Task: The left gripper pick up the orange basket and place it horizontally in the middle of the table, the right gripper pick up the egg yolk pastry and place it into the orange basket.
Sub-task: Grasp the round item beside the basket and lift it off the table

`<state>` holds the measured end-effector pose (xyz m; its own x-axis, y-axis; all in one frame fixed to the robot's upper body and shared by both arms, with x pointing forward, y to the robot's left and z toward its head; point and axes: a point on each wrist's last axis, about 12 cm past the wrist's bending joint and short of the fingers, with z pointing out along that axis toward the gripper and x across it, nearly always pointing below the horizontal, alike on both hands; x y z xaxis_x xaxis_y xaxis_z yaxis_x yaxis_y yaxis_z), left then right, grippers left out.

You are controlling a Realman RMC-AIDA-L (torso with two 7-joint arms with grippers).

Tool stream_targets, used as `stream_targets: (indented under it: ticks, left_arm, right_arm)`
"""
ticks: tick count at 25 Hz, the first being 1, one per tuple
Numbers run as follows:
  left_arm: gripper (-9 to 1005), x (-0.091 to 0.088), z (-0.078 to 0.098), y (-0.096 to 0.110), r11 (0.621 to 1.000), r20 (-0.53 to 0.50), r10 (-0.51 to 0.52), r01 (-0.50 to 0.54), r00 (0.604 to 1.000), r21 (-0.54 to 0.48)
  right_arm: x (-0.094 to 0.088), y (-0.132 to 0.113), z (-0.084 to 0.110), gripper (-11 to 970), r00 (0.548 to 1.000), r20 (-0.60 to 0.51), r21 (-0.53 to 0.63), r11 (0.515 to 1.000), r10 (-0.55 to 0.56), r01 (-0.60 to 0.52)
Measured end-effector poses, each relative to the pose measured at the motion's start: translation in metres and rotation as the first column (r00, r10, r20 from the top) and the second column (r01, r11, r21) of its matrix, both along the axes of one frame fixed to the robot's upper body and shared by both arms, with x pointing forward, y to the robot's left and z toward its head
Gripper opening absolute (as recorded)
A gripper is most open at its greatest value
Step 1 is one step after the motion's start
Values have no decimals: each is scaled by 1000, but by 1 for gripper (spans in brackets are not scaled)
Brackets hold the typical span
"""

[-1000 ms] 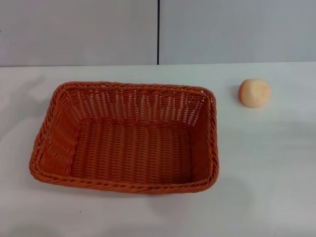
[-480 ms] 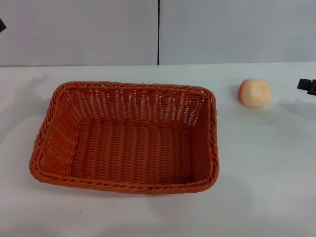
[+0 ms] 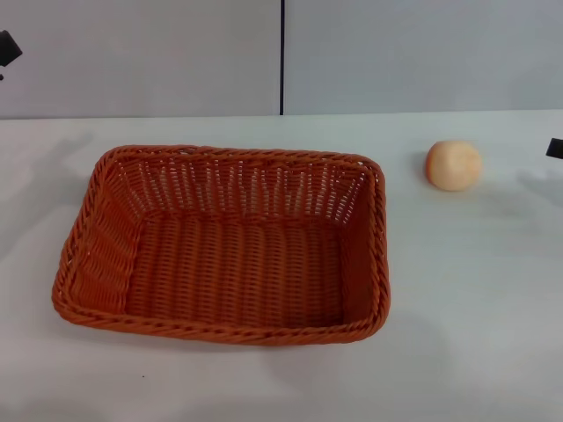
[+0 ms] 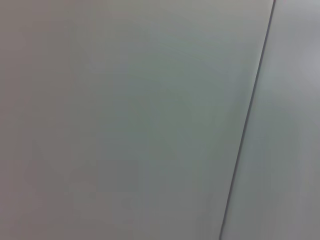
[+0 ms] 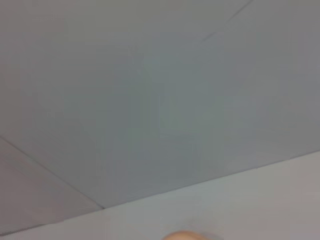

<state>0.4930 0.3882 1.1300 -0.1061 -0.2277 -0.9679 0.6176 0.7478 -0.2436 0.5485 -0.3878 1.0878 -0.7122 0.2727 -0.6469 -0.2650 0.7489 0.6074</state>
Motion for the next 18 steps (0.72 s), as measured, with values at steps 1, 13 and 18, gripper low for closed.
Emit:
stream_targets:
  ticks: [1,13,18]
  left_arm:
    - [654,0,-1,-1,1000,0,-1,1,1000,-2]
    - [654,2,-5,-3,1000,1,-2,2,1000,-9]
    - [654,2,-5,-4,1000,2,-3,3,1000,-10]
  right_arm:
    - [2,2,0,651,1000,0,-8,1000,6,-6]
    - [40,40,-1,650,995,-7,-83,991,102,-103]
    - [46,58,-3,650,989,-14,-92,985,148,-148]
